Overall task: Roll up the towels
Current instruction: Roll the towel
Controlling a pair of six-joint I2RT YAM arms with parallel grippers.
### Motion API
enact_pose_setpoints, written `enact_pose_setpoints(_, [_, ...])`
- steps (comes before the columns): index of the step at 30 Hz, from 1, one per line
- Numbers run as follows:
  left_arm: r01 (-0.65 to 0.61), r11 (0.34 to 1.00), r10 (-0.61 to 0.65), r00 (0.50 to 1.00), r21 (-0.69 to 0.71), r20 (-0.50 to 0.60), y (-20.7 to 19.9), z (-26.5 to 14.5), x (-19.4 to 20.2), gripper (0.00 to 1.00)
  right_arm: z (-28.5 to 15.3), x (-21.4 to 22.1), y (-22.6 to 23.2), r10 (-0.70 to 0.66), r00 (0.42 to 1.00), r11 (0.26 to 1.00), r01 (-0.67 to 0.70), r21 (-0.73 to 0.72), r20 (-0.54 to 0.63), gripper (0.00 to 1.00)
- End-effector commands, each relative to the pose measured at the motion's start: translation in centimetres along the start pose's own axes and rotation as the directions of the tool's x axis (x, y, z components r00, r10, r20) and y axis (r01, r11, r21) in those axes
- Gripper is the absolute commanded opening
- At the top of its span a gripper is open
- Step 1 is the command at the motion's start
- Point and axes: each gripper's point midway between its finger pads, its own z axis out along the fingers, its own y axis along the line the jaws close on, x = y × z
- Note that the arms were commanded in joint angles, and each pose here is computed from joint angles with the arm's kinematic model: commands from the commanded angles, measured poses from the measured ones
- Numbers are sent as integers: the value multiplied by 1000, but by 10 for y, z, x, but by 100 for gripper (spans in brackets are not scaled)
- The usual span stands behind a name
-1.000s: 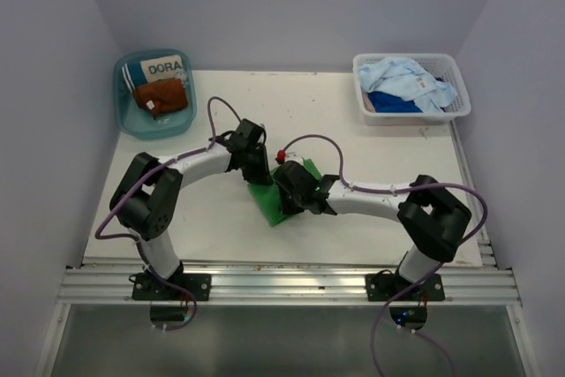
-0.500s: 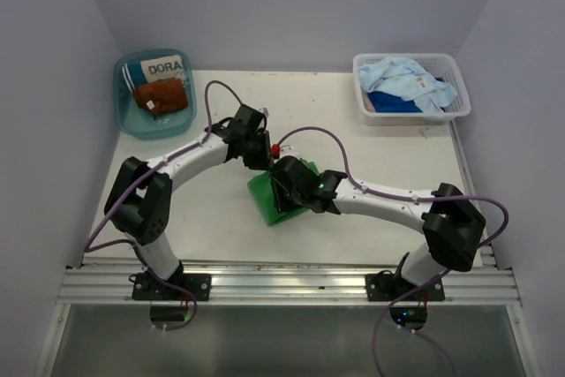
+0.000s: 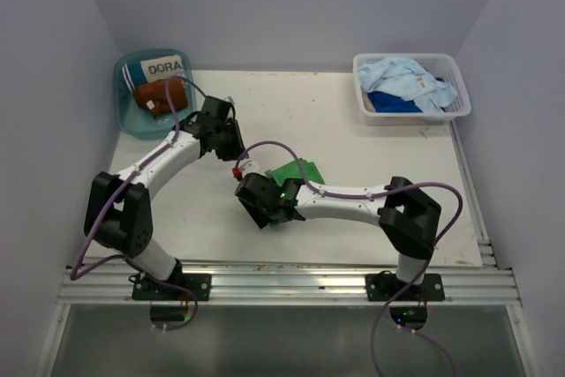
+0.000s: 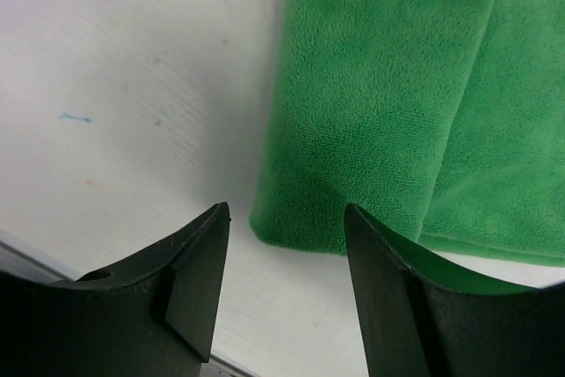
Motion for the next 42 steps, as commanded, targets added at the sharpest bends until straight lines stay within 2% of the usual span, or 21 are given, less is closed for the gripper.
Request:
enact_pose_setpoints(1, [20, 1000, -19, 999, -20, 27, 15, -11, -4, 23, 15, 6, -6, -62, 997, 997, 63, 43, -36, 59])
enact_pose_setpoints(6, [29, 998, -29, 1000, -48, -7, 30, -6, 11, 24, 44, 27, -7, -65, 996, 995, 70, 73, -68, 57])
enact_pose_setpoints(8, [30, 998, -31, 999, -46, -19, 32, -6, 16, 26, 49, 32, -6, -53, 997, 996, 58, 69, -64, 42])
enact_pose_setpoints(9, [25, 999, -26, 999, -44, -31, 34, -5, 21, 26, 49, 33, -6, -50, 997, 996, 54, 64, -65, 28])
enact_pose_setpoints(10, [24, 999, -25, 999, -21, -46, 31, -6, 25, 27, 48, 32, -5, -55, 997, 997, 59, 53, -59, 6])
enact_pose_setpoints(11, [17, 1000, -17, 998, -6, -52, 29, -6, 27, 27, 48, 34, -3, -57, 997, 998, 59, 29, -50, 0])
enact_pose_setpoints(15, [9, 998, -4, 997, 61, -76, 25, -12, 44, 33, 30, 22, 7, -17, 1000, 994, 20, -104, 24, 0])
enact_pose_setpoints(16, [1, 996, 6, 997, 90, -76, 22, -17, 47, 47, 25, 23, 15, -14, 1000, 986, 17, -168, 22, 0])
enact_pose_setpoints(18, [-9, 993, 18, 996, 115, -85, 22, -19, 56, 55, 21, 22, 18, 8, 999, 973, 4, -233, 51, 0])
enact_pose_setpoints(19, [-15, 990, 24, 997, 138, -68, 19, -22, 54, 69, 13, 19, 24, 17, 998, 959, 1, -284, 61, 0])
enact_pose_setpoints(20, [-18, 986, 30, 997, 163, -76, 15, -24, 58, 71, 13, 19, 23, 33, 997, 951, -9, -309, 71, 0])
enact_pose_setpoints(22, [-16, 981, 35, 995, 195, -95, 13, -23, 64, 83, 7, 15, 23, 61, 995, 938, -30, -346, 81, 0])
enact_pose_setpoints(24, [-10, 976, 35, 993, 215, -109, 12, -19, 70, 88, 5, 15, 24, 99, 993, 912, -65, -405, 65, 0])
enact_pose_setpoints(27, [15, 965, 25, 989, 262, -146, 7, -13, 82, 89, 0, 11, 21, 154, 986, 873, -109, -475, 57, 0])
enact_pose_setpoints(35, [20, 961, 29, 985, 276, -170, -3, -4, 93, 89, -2, 15, 13, 220, 975, 828, -176, -533, 20, 0])
enact_pose_setpoints(38, [21, 969, 29, 979, 245, -201, -1, 9, 103, 85, -2, 17, 13, 228, 974, 822, -186, -538, 12, 0])
enact_pose_setpoints(42, [12, 979, 27, 981, 203, -190, 1, 20, 106, 75, -4, 15, 9, 238, 971, 827, -190, -529, 22, 0])
